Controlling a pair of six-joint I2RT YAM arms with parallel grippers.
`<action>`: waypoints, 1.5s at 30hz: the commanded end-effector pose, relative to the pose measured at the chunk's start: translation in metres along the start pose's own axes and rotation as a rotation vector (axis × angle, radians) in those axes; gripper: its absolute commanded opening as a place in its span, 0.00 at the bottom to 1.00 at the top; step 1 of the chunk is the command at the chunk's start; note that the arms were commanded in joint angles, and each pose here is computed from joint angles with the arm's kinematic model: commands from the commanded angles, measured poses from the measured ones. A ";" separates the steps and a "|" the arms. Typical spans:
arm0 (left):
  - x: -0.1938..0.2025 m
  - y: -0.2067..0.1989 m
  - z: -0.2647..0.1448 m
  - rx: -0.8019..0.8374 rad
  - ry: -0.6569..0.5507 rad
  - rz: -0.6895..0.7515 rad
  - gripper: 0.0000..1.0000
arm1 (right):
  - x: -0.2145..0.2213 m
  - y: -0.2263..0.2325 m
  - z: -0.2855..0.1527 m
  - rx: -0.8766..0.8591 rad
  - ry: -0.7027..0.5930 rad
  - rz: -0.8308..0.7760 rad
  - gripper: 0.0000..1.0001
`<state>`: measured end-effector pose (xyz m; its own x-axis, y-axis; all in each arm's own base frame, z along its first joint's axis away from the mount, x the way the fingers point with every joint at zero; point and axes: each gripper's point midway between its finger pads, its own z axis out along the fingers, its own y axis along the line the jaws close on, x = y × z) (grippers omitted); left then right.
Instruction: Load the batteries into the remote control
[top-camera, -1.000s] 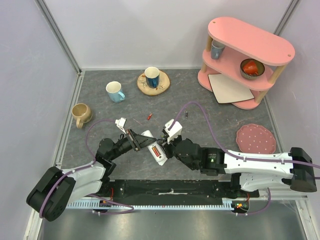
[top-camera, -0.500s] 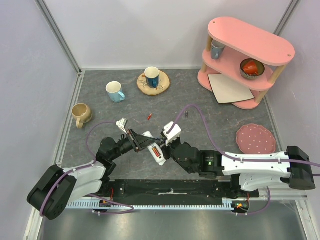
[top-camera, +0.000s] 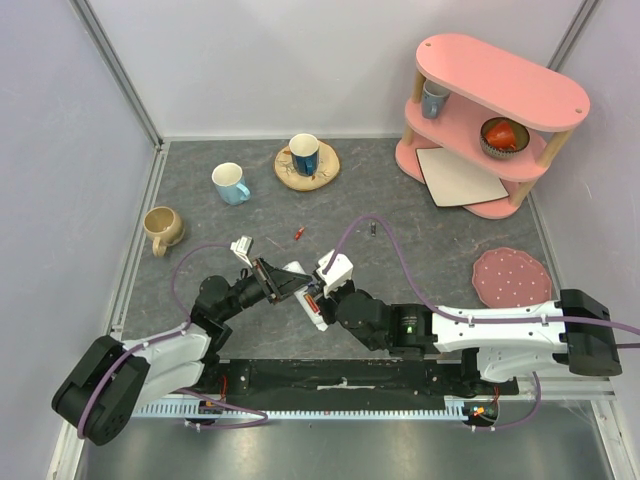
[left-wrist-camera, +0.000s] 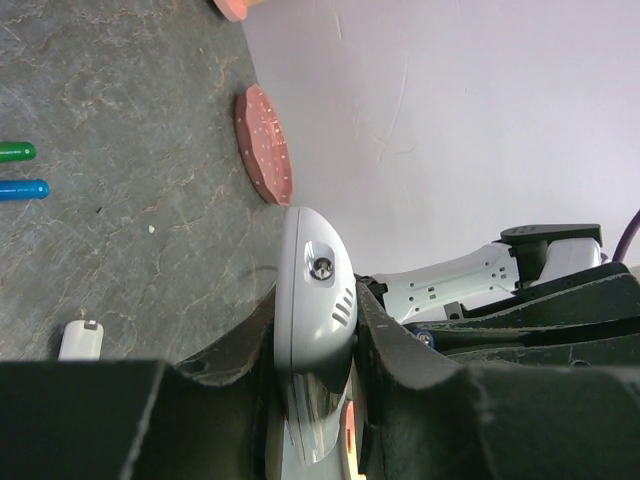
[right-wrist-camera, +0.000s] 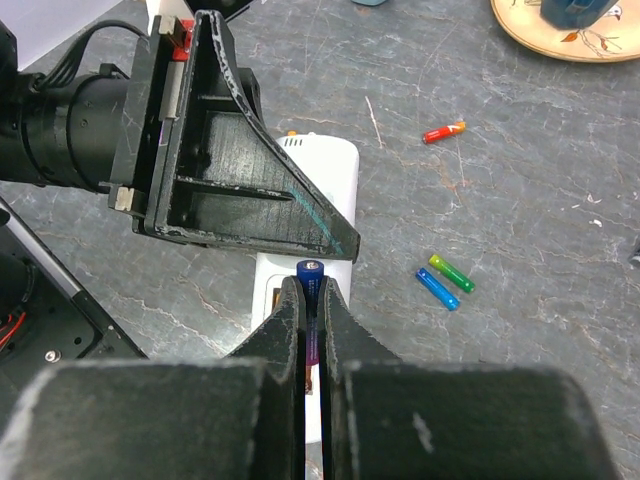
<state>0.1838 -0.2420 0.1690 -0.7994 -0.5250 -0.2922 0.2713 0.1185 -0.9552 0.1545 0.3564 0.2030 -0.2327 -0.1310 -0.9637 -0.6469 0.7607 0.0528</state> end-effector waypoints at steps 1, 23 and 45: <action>-0.007 -0.021 0.003 0.062 -0.022 0.010 0.02 | 0.002 0.005 0.002 0.000 -0.007 0.027 0.00; -0.012 -0.029 0.005 0.079 -0.036 0.030 0.02 | 0.032 0.005 0.000 -0.009 0.102 0.015 0.00; -0.014 -0.033 0.005 0.088 -0.044 0.056 0.02 | 0.039 0.004 -0.004 0.011 0.158 0.048 0.20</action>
<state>0.1807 -0.2430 0.1620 -0.8149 -0.5107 -0.2742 0.2360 0.1398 -0.9617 0.1413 0.3554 0.1700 -0.3554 -0.1675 -0.9196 -0.6373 0.7631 0.1073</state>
